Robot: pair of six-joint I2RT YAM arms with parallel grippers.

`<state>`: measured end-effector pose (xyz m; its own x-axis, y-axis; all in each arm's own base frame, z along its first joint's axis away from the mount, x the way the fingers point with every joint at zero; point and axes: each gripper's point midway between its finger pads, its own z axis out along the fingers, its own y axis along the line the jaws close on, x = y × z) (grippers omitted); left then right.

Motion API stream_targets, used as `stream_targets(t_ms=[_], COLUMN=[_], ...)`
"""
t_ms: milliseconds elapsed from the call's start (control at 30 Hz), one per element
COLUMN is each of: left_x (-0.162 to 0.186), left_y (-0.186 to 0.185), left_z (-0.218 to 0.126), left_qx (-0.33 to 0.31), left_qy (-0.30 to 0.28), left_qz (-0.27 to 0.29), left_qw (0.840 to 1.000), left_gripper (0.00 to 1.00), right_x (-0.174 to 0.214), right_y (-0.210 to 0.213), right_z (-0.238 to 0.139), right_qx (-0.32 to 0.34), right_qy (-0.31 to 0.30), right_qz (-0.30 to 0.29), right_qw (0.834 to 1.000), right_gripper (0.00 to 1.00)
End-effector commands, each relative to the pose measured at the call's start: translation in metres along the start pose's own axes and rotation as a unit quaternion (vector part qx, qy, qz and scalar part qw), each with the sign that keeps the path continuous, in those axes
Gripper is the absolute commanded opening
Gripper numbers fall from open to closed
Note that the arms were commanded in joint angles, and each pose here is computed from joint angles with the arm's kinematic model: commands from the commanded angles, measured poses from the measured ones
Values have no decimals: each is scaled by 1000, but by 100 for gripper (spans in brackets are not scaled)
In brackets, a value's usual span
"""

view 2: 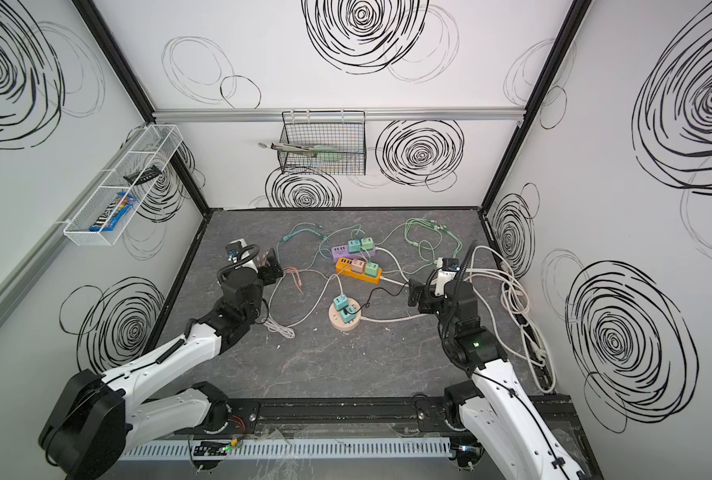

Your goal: Insert the plug

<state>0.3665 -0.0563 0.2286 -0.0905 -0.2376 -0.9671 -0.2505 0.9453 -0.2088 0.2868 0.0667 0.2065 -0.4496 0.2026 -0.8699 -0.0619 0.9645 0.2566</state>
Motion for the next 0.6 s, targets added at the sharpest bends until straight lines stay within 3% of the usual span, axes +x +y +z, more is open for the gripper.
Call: stream_targets(t_ms=[0, 167, 233, 367, 567], left_x=[-27, -12, -4, 3, 35], left_y=[28, 69, 82, 105, 119], left_z=[4, -1, -4, -10, -6], left_qx=[-64, -116, -134, -198, -226], left_qy=[-64, -67, -63, -57, -21], left_qz=[1, 9, 21, 90, 143], left_qw=[996, 991, 989, 974, 963], left_gripper=[96, 96, 96, 96, 96], right_x=[-7, -25, -24, -10, 25], right_y=[-7, -57, -79, -127, -195], right_z=[11, 37, 43, 54, 52], right_qx=[16, 112, 140, 227, 378], right_qy=[-3, -128, -148, -128, -101], right_qz=[22, 44, 59, 71, 100], right_qw=[1000, 984, 977, 963, 915], right_gripper=[97, 97, 97, 97, 97])
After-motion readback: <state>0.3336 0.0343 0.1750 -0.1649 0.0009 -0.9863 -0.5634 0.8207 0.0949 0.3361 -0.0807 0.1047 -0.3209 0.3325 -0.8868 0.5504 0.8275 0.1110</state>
